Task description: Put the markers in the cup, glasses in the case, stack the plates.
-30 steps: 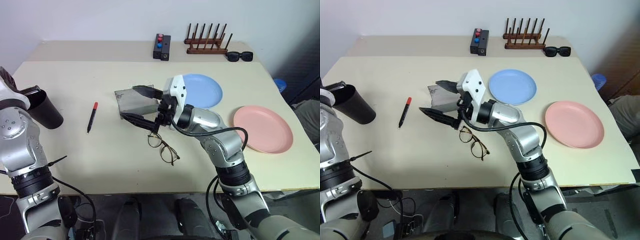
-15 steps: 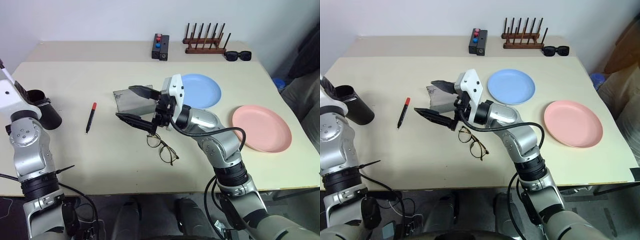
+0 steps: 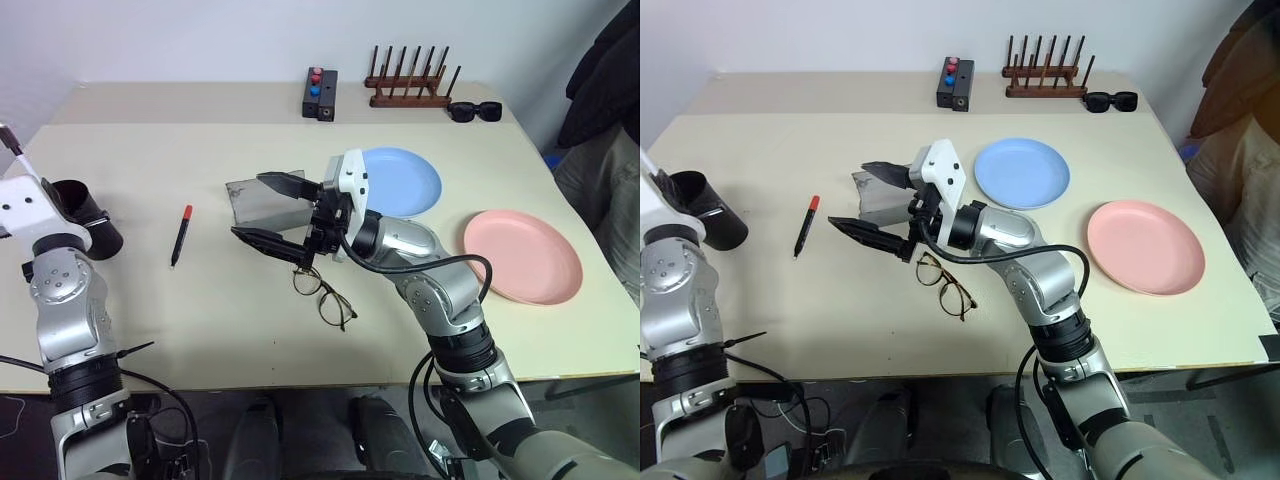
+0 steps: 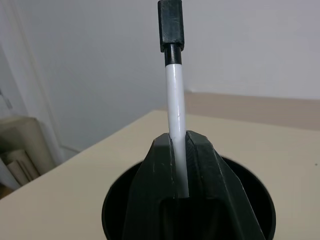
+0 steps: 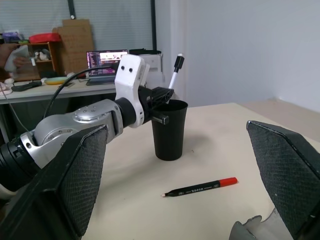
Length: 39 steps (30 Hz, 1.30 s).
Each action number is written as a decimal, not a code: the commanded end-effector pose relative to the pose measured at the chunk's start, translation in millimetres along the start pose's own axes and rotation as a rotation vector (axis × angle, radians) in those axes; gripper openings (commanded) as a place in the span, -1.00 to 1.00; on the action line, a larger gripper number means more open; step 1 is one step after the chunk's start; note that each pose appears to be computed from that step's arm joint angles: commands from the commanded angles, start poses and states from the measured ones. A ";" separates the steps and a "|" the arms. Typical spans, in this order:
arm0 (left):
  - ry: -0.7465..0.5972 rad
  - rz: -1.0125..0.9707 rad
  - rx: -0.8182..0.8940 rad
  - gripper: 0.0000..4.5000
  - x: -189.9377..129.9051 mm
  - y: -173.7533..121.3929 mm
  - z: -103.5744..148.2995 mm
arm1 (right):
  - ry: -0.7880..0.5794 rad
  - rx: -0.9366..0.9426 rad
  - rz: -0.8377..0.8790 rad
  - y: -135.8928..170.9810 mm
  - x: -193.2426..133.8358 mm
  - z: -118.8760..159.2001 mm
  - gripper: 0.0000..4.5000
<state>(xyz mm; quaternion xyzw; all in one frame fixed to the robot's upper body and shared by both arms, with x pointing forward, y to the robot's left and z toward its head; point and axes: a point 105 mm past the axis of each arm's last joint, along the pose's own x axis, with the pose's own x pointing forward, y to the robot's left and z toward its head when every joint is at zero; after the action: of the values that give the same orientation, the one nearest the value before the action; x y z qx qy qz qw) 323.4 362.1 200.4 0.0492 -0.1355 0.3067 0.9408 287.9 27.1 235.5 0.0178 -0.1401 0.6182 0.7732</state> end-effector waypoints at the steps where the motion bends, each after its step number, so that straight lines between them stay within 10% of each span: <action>1: -0.060 0.012 0.008 -0.25 0.0 2.1 14.7 | -0.040 -0.021 0.025 5.7 1.9 10.8 1.00; 4: -0.059 0.014 0.008 0.42 -0.2 1.9 14.2 | -0.039 -0.020 0.027 6.1 2.2 10.8 1.00; 13: -0.072 0.016 -0.005 0.42 -0.6 0.5 17.0 | -0.039 -0.019 0.030 6.4 2.2 10.8 1.00; 21: -0.258 -0.288 -0.090 0.42 -7.3 -54.3 84.7 | -0.037 -0.023 0.024 5.4 0.3 11.0 1.00; 25: 0.156 -0.439 0.040 0.97 -11.9 -84.4 31.6 | -0.016 -0.044 -0.019 -6.9 -7.8 10.5 1.00; 39: 0.894 -0.487 0.097 0.97 -56.2 -95.9 -55.3 | 0.282 -0.130 0.000 -15.3 -62.3 -19.7 1.00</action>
<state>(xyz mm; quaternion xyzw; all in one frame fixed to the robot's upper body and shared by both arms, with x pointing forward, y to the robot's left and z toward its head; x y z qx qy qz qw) 346.3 265.2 123.4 -0.0134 0.3100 0.0817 0.9471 302.2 -34.7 191.4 -0.1074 -0.0438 0.5951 0.7952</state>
